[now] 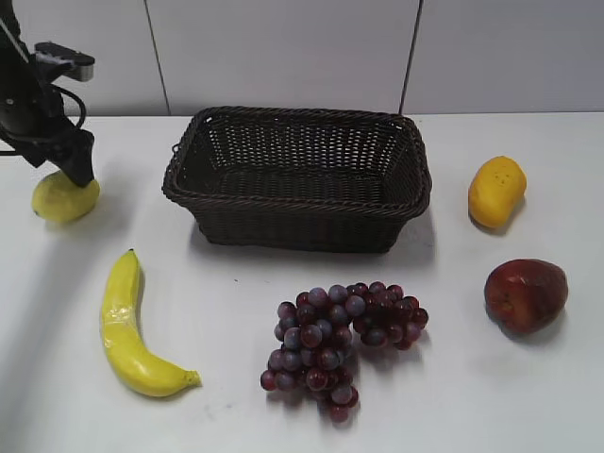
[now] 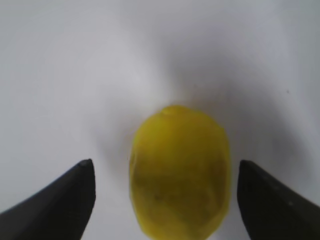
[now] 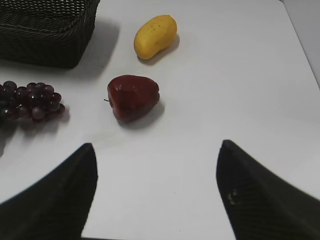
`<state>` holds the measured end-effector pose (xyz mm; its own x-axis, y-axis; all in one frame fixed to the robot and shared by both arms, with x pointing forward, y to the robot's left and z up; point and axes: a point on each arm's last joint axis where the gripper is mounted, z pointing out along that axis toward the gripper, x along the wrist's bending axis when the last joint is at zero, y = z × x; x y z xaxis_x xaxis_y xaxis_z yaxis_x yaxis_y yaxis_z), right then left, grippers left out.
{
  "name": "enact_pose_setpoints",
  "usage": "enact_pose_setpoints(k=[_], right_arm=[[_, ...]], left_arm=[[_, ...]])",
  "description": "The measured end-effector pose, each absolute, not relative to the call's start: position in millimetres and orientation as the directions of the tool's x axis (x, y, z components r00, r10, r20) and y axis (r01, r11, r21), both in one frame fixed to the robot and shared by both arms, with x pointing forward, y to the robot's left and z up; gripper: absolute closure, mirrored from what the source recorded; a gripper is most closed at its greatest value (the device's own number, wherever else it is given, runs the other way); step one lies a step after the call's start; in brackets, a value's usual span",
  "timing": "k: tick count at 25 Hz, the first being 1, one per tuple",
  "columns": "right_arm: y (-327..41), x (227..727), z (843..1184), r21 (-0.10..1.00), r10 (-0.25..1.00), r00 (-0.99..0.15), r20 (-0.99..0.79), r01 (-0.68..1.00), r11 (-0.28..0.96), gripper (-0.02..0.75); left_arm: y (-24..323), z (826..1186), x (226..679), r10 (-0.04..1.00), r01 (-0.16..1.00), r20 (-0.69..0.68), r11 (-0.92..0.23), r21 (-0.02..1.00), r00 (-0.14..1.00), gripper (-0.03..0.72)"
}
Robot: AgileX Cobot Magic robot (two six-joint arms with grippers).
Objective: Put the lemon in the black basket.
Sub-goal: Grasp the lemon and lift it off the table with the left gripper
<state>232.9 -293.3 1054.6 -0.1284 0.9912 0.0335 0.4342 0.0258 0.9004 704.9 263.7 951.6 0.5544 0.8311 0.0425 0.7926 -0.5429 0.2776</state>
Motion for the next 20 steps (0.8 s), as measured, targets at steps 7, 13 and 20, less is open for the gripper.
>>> enact_pose_setpoints(k=[7,13,20], right_arm=[[-293.3,232.9,1054.6,0.9,0.991,-0.128,0.034,0.434,0.026,0.176],[-293.3,232.9,1054.6,0.9,0.991,-0.128,0.034,0.434,0.026,0.176],[-293.3,232.9,1054.6,0.9,0.991,-0.128,0.034,0.434,0.026,0.176]], left_arm=[[263.3,913.8,704.4,0.828,0.817,-0.023,-0.548,0.178,0.56,0.051],[263.1,915.4,701.9,0.83,0.825,-0.045,-0.546,0.148,0.557,0.142],[259.8,977.8,707.5,0.826,0.799,0.011,-0.547,0.25,0.563,0.142]])
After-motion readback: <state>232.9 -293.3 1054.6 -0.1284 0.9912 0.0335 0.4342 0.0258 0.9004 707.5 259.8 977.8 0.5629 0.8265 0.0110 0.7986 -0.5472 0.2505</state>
